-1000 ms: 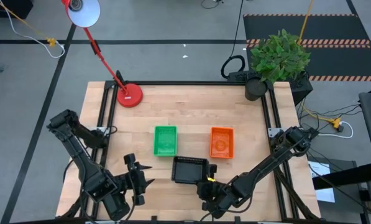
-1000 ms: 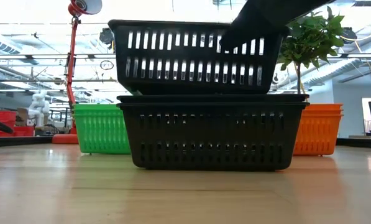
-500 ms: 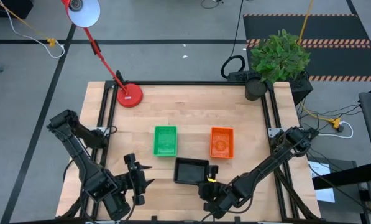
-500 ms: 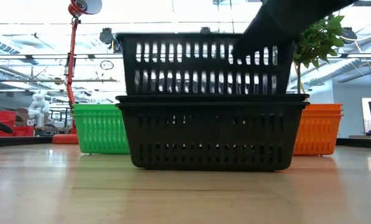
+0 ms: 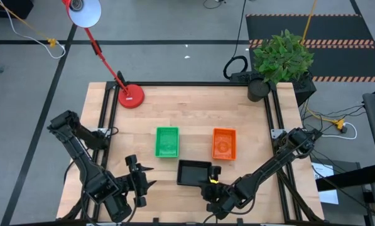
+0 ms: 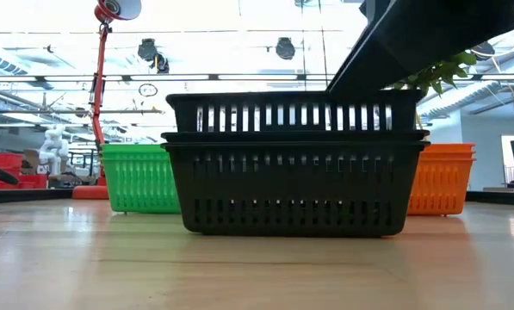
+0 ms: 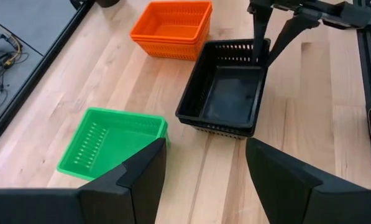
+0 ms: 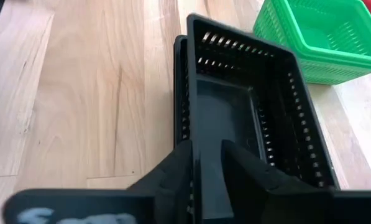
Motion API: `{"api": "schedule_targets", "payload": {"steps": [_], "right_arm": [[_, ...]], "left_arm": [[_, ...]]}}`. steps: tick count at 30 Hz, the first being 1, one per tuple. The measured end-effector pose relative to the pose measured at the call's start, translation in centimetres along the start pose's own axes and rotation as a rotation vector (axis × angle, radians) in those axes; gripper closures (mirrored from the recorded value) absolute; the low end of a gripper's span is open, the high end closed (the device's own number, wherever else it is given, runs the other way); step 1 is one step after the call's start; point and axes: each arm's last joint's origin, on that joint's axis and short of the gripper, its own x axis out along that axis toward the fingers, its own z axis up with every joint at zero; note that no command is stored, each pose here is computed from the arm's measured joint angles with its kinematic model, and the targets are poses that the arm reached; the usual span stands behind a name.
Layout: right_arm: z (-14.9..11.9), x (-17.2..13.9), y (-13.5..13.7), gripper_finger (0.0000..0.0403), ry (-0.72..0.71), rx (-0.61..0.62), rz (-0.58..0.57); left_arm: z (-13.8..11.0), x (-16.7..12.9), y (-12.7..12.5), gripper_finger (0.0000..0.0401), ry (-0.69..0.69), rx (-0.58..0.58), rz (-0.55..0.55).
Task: Stack baskets by color
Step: Stack the left black bin on top of the right black bin, then return to Home Position
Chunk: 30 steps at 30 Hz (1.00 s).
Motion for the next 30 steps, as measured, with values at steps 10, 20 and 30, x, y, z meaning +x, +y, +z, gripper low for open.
{"api": "schedule_targets", "payload": {"steps": [10,20,30], "right_arm": [[0.5,-2.4,0.1,0.0267,-0.036,-0.040,0.038],[1.6,-8.1,-1.8,0.0271,-0.129,-0.056,0.088],[-3.6,-10.7,-5.3,0.0357,-0.287,-0.003,0.132]], "left_arm": [[0.1,0.1,0.1,0.0178,-0.015,0.032,0.015],[1.7,1.8,1.0,0.0178,-0.061,0.140,0.089],[2.3,1.2,2.6,0.0249,-0.095,0.098,0.142]]}}
